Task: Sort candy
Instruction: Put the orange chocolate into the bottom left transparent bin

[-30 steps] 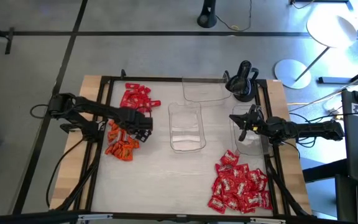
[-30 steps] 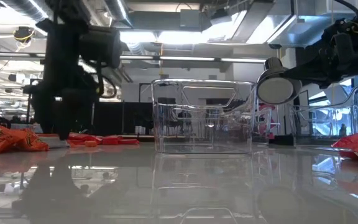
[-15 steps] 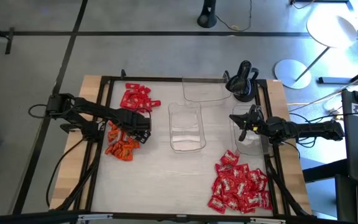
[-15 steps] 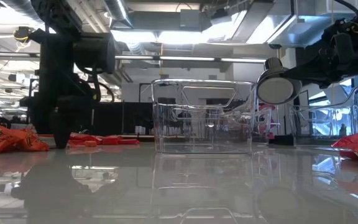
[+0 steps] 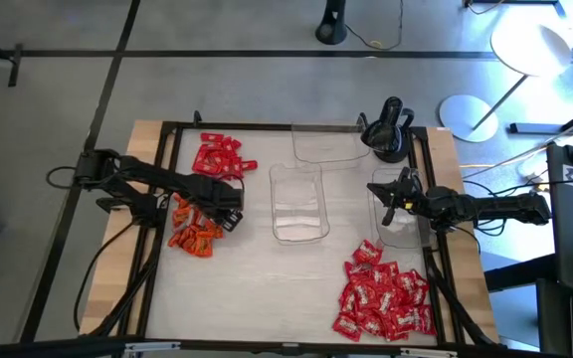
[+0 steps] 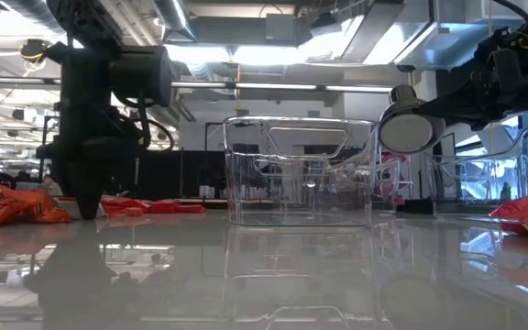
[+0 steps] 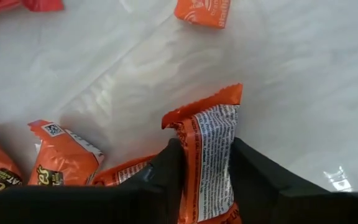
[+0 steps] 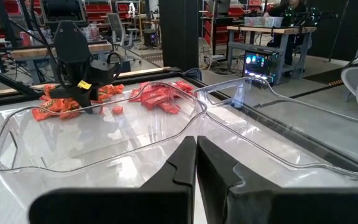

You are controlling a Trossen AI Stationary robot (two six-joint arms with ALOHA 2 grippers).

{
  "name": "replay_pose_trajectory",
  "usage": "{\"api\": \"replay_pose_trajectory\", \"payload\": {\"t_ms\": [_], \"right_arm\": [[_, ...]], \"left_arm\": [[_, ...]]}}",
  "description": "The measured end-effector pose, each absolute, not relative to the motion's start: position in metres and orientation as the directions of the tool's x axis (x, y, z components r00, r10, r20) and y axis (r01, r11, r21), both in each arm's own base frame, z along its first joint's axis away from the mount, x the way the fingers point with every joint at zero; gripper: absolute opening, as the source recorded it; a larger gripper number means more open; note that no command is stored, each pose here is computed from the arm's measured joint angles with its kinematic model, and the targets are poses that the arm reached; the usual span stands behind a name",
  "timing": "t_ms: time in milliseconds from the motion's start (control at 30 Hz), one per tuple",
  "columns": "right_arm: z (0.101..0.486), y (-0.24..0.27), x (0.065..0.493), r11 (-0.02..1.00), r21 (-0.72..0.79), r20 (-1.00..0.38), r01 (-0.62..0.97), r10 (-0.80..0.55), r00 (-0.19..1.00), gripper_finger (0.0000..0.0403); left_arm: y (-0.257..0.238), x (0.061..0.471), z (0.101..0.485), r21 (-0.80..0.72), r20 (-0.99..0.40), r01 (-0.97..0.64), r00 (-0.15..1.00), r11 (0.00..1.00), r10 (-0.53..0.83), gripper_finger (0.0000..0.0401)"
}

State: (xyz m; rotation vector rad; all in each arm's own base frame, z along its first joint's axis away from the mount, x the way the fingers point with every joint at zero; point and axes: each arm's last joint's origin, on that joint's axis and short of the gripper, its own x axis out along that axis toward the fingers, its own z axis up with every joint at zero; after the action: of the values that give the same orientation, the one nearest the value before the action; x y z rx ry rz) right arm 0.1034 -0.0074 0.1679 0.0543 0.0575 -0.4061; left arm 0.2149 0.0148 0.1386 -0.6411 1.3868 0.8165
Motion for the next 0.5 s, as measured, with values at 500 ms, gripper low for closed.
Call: {"api": "replay_pose_trajectory", "payload": {"t_ms": [500], "right_arm": [[0.168, -0.007, 0.103, 0.917, 0.041, -0.066, 0.396, -0.393, 0.917, 0.0014]], "left_arm": [[0.021, 0.259, 0.225, 0.115, -0.961, -0.696, 0.103, 0.708, 0.257, 0.009]]}}
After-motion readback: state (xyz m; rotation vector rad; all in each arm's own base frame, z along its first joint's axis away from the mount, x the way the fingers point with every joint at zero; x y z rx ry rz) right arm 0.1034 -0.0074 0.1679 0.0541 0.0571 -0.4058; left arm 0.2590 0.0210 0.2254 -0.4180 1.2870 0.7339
